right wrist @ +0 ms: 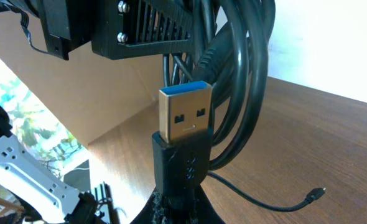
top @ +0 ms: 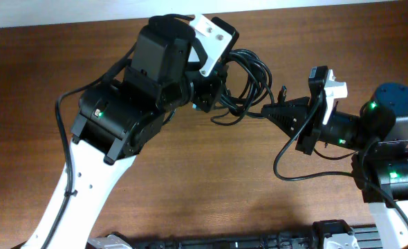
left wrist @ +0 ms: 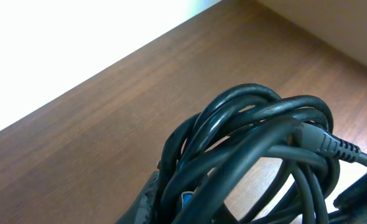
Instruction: Untangle cables
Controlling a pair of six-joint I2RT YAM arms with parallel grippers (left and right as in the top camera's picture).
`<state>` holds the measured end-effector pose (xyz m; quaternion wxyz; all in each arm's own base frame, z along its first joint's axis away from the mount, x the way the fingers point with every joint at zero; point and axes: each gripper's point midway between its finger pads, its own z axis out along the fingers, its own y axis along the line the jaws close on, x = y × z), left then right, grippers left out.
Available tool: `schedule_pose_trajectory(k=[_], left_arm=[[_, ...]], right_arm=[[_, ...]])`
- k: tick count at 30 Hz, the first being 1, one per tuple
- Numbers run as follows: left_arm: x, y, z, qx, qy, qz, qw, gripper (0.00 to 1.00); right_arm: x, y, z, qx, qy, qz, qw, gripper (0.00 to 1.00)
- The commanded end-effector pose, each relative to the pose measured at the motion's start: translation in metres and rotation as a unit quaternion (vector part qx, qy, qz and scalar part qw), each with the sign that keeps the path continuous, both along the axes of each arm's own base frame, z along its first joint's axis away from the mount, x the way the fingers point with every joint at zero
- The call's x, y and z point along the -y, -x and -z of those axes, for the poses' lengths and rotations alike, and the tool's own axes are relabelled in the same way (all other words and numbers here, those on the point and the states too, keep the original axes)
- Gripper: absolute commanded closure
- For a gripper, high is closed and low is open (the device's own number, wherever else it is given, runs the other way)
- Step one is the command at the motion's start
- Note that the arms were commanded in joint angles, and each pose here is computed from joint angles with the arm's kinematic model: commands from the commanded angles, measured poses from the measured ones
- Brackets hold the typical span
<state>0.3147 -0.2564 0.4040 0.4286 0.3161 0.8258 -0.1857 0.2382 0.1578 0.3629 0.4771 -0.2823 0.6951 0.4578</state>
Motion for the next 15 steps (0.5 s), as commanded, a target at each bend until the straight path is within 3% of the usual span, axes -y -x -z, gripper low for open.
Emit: schedule_pose_trajectory(k=[1,15], left_arm=[[-0.0284,-0.0167,-0.0191,0.041,-0.003,-0.076,0.996,1.0],[-0.0365,-0.0221,-0.0197,0.032,0.01,-0.12,0.992,1.0]], right_arm=[[-0.0053,0.014,-0.0046,0.006,-0.009,-0.039,0.999,0.96],[-0.004,0.0107,-0.0041,0.007,-0.006,-0.029,1.0,0.96]])
